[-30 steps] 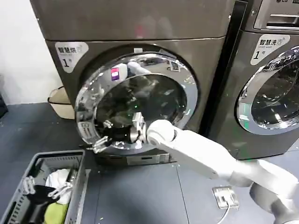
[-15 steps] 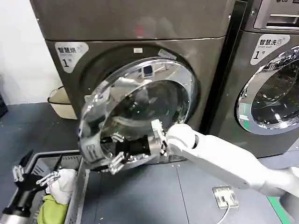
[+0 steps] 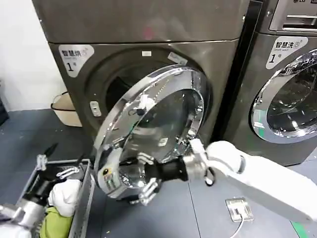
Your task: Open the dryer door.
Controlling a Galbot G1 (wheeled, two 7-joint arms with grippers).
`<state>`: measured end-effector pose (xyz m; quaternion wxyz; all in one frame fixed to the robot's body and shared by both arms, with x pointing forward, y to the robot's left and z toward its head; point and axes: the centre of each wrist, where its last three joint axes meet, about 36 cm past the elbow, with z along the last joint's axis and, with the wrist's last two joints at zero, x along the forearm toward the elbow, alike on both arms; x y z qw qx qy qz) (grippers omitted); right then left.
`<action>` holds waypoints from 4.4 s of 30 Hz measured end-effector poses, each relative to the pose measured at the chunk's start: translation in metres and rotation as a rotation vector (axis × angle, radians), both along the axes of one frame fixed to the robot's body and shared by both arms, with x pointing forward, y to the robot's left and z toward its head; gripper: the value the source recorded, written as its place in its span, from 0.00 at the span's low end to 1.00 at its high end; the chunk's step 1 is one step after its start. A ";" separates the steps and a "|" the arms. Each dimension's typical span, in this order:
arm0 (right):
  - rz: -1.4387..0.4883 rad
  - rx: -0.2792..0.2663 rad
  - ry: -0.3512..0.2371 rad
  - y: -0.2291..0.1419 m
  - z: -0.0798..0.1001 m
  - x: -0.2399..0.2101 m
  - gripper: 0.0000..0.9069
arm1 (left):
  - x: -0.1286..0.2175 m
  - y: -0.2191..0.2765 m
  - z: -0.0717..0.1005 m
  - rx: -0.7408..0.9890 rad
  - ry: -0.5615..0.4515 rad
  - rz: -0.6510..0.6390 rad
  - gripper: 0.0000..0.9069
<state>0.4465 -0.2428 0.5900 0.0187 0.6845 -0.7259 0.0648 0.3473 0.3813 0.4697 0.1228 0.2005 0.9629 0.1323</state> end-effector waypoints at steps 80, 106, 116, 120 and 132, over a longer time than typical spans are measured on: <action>-2.736 -0.487 -0.466 -0.271 -0.090 -0.442 1.00 | 0.199 -0.401 -0.001 0.059 -0.076 -0.799 1.00; -2.731 -0.441 -0.412 -0.270 -0.093 -0.435 1.00 | 0.195 -0.423 0.003 0.035 -0.062 -0.820 1.00; -2.708 -0.395 -0.389 -0.264 -0.091 -0.423 1.00 | 0.166 -0.388 0.006 0.044 -0.020 -0.815 1.00; -2.715 -0.366 -0.373 -0.260 -0.091 -0.417 1.00 | 0.148 -0.354 0.012 0.054 0.002 -0.794 1.00; -2.695 -0.324 -0.332 -0.252 -0.104 -0.399 1.00 | 0.070 -0.189 0.054 0.010 0.182 -0.550 1.00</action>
